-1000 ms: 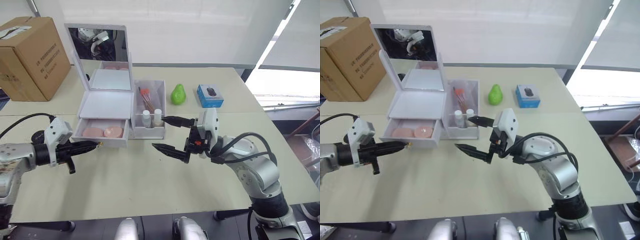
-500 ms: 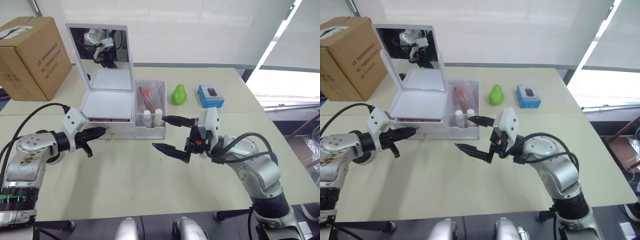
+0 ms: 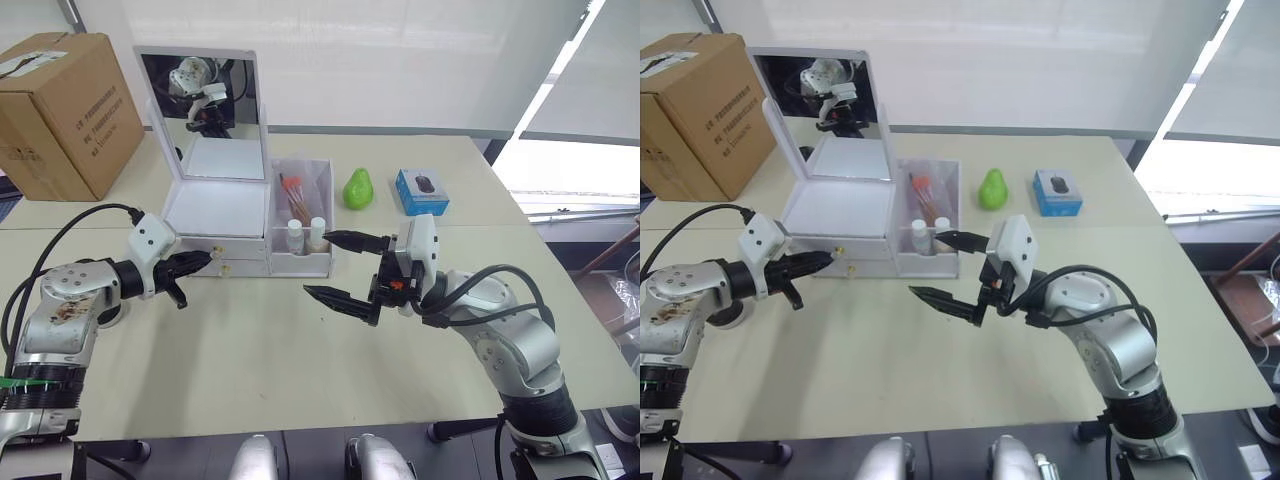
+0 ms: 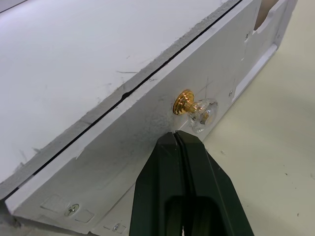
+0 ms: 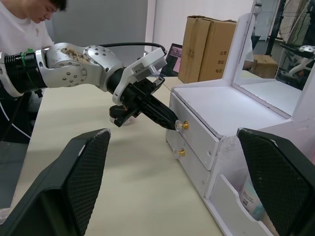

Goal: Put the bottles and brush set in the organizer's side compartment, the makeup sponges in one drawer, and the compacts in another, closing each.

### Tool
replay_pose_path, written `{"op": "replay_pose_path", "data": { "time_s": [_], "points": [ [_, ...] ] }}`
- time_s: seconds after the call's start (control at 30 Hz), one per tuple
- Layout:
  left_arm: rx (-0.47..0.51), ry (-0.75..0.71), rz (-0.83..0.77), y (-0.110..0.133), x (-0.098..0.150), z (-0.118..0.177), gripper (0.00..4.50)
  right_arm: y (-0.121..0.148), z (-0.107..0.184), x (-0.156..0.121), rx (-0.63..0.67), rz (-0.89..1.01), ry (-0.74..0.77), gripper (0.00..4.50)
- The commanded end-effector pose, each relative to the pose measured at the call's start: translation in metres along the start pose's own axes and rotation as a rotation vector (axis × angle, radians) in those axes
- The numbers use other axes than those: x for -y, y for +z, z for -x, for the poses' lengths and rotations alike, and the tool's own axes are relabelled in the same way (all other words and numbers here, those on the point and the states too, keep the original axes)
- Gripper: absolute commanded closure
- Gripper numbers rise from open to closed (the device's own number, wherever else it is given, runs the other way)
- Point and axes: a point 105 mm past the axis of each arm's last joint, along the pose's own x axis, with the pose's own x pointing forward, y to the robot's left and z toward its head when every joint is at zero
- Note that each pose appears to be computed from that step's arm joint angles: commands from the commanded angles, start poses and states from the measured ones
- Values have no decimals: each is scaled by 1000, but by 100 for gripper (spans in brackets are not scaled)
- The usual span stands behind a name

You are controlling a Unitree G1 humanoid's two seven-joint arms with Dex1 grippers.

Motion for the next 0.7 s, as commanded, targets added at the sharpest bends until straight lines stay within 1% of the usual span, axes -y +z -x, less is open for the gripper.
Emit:
{"op": "replay_pose_path", "data": {
  "time_s": [0.03, 0.2, 0.37, 0.7],
  "points": [
    [32, 59, -39, 14, -12, 4, 445, 14, 2, -1, 38, 48, -3, 0],
    [31, 88, -23, 13, -18, 4, 445, 14, 2, -1, 36, 47, 0, 0],
    [35, 78, 0, 13, -15, 5, 445, 14, 2, -1, 34, 47, -1, 0],
    [27, 82, 39, 10, -16, 22, 445, 12, 3, -1, 23, 44, -8, 0]
  ]
}}
